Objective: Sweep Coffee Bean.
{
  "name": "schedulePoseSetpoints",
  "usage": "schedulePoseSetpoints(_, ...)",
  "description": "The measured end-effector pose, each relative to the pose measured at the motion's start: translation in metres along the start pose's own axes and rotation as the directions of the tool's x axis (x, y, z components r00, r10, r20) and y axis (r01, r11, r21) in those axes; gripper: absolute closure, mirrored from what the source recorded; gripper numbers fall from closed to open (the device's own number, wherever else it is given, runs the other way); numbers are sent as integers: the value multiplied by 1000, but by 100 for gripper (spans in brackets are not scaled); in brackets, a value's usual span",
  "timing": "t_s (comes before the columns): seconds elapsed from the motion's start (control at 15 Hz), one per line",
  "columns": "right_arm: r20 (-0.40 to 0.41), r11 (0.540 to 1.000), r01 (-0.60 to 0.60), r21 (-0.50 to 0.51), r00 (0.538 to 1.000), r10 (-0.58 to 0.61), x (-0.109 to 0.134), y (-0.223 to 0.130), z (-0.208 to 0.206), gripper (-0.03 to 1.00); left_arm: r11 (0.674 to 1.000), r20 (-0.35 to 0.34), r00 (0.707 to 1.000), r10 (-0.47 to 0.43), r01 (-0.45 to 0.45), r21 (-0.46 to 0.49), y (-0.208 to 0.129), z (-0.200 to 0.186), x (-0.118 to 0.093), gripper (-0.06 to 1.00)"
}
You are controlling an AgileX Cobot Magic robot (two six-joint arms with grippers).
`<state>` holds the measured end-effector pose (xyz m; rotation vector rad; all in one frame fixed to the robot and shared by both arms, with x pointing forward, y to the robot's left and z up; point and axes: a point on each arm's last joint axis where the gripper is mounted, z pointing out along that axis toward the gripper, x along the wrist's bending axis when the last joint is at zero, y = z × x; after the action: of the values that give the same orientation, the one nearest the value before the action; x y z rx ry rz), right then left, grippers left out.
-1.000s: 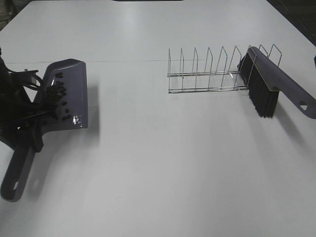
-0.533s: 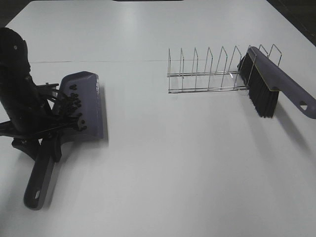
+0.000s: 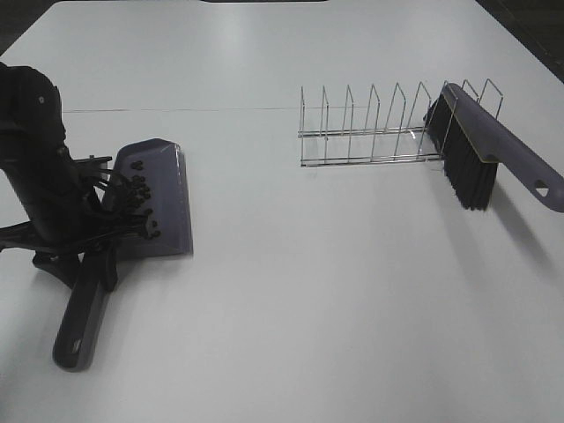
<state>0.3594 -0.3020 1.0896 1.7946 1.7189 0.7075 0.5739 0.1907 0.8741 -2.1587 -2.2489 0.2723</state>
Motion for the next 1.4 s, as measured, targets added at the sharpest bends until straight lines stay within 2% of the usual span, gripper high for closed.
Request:
schedulePoseSetpoints(0.27,-1,1000,-2,-30,1000,2,-1,-35,-8,29,999,7,1000,-1,1,-36,3,0,-1,61)
schedulePoseSetpoints(0.47,0,1000,-3,-28,1000,3,-2,-64,-17,29,999,10,1000,8,-7,-53,5,-1,-1,28)
schedulePoseSetpoints(0.6,1,1000,-5,-30,1000,5,-3,-83,-21,29,998,11,1000,11,-11,-57,4,-2,-1,18)
schedulePoseSetpoints(0.87,14,997,3,-71,1000,-2,-5,-106,-34,29,995,11,1000,29,-28,-101,3,-17,-2,16)
schedulePoseSetpoints(1.0,21,991,8,-133,1000,-5,-6,-116,-40,29,990,19,999,38,-35,-138,2,-31,-3,16)
schedulePoseSetpoints(1.07,24,982,11,-190,1000,-7,-6,-122,-45,29,981,16,998,57,-53,-188,-1,-49,-4,16)
schedulePoseSetpoints(1.4,25,975,15,-222,1000,-10,-6,-125,-48,29,946,-42,992,120,-128,-297,-13,-92,0,16)
